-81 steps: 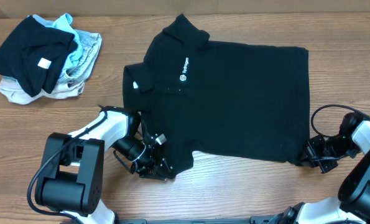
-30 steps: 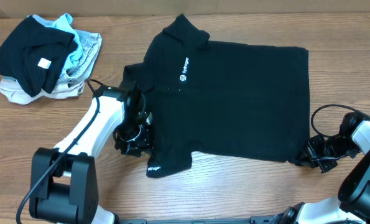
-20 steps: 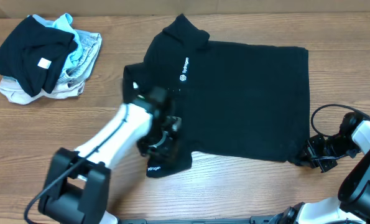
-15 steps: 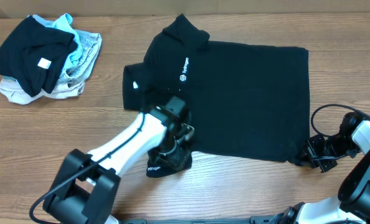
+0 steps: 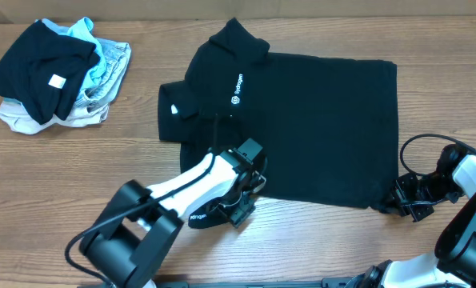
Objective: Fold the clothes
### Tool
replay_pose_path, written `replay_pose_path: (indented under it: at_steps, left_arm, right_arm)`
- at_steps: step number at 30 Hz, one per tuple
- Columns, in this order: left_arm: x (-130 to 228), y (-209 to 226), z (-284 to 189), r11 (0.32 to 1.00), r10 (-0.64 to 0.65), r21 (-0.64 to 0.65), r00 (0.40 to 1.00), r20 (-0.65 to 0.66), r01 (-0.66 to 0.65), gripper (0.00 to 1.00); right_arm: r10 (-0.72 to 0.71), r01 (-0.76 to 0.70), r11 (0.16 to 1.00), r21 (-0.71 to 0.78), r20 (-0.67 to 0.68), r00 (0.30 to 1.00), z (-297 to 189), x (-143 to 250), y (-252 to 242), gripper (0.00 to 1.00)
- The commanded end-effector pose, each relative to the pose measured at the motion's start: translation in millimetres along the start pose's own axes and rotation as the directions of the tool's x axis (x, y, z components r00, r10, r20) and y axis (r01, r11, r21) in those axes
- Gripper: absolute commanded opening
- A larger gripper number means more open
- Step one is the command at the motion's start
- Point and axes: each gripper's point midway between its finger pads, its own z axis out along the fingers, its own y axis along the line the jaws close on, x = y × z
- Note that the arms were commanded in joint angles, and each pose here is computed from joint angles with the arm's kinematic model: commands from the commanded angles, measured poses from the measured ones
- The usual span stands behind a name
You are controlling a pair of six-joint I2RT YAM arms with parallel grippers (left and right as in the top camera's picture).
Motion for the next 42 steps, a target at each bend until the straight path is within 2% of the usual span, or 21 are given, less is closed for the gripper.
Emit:
replay_pose_path:
  at_steps: [1, 2, 4, 7, 13, 20, 21, 22, 23, 25, 26, 31, 33, 36, 42]
  left_arm:
    - [7, 0, 7, 0.999, 0.032, -0.008, 0.999, -0.043, -0.033, 0.5]
    - [7, -1, 5, 0.999, 0.031, -0.008, 0.998, -0.045, -0.032, 0.38]
    - [6, -1, -1, 1.0, 0.026, -0.007, 0.998, -0.052, -0.026, 0.23]
    - [5, -6, -17, 1.0, 0.022, 0.003, 0.997, -0.073, -0.021, 0.05]
    - [-11, -23, -60, 0.997, 0.023, 0.07, 0.999, -0.048, -0.019, 0.04]
    - [-19, -43, -67, 0.982, 0.018, 0.187, 1.0, -0.017, -0.015, 0.06]
    - [-19, -44, -67, 0.982, 0.016, 0.188, 1.0, -0.018, -0.012, 0.08]
    - [-19, -44, -67, 0.982, 0.016, 0.188, 1.0, -0.018, -0.012, 0.19]
    - [-18, -43, -67, 0.983, 0.015, 0.184, 1.0, -0.02, -0.011, 0.4]
    - [-15, -42, -67, 0.984, 0.013, 0.18, 0.999, -0.034, -0.006, 0.62]
    - [-12, -39, -68, 0.986, 0.006, 0.17, 0.999, -0.046, 0.002, 0.68]
    - [5, -9, -69, 0.996, -0.079, 0.037, 0.99, -0.119, 0.084, 0.77]
    - [9, -4, -69, 0.994, -0.102, 0.036, 0.986, -0.132, 0.107, 0.79]
    - [16, -5, -67, 0.99, -0.119, 0.058, 0.98, -0.159, 0.129, 0.63]
    - [48, -4, -36, 0.984, -0.154, 0.045, 0.953, -0.26, 0.171, 0.64]
  right_arm:
    - [-0.01, 0.01, 0.999, 0.031, 0.0, 1.0, 10, -5, -4, 0.18]
    - [-0.01, 0.01, 0.999, 0.031, 0.0, 1.0, 10, -5, -4, 0.19]
    - [-0.01, 0.01, 1.0, 0.029, 0.002, 1.0, 10, -5, -3, 0.18]
    - [-0.01, 0.01, 1.0, 0.029, 0.002, 1.0, 10, -5, -3, 0.18]
    - [-0.01, 0.01, 1.0, 0.03, 0.002, 1.0, 10, -5, -4, 0.18]
    - [-0.009, 0.009, 0.999, 0.031, -0.001, 1.0, 10, -4, -4, 0.18]
    - [-0.009, 0.009, 0.999, 0.031, 0.0, 1.0, 10, -4, -4, 0.19]
    - [-0.009, 0.009, 0.999, 0.031, 0.0, 1.0, 10, -4, -4, 0.19]
    - [-0.009, 0.009, 0.999, 0.031, 0.0, 1.0, 10, -4, -4, 0.19]
    - [-0.009, 0.009, 0.999, 0.031, 0.0, 1.0, 10, -4, -4, 0.2]
    - [-0.009, 0.009, 0.999, 0.031, 0.0, 1.0, 10, -4, -4, 0.24]
    - [-0.01, 0.01, 0.999, 0.031, 0.0, 1.0, 10, -5, -4, 0.34]
    - [-0.009, 0.009, 0.999, 0.031, 0.0, 1.0, 10, -4, -4, 0.35]
    - [-0.009, 0.009, 0.999, 0.031, -0.001, 1.0, 10, -4, -4, 0.35]
    - [-0.009, 0.009, 0.999, 0.031, 0.0, 1.0, 10, -4, -4, 0.36]
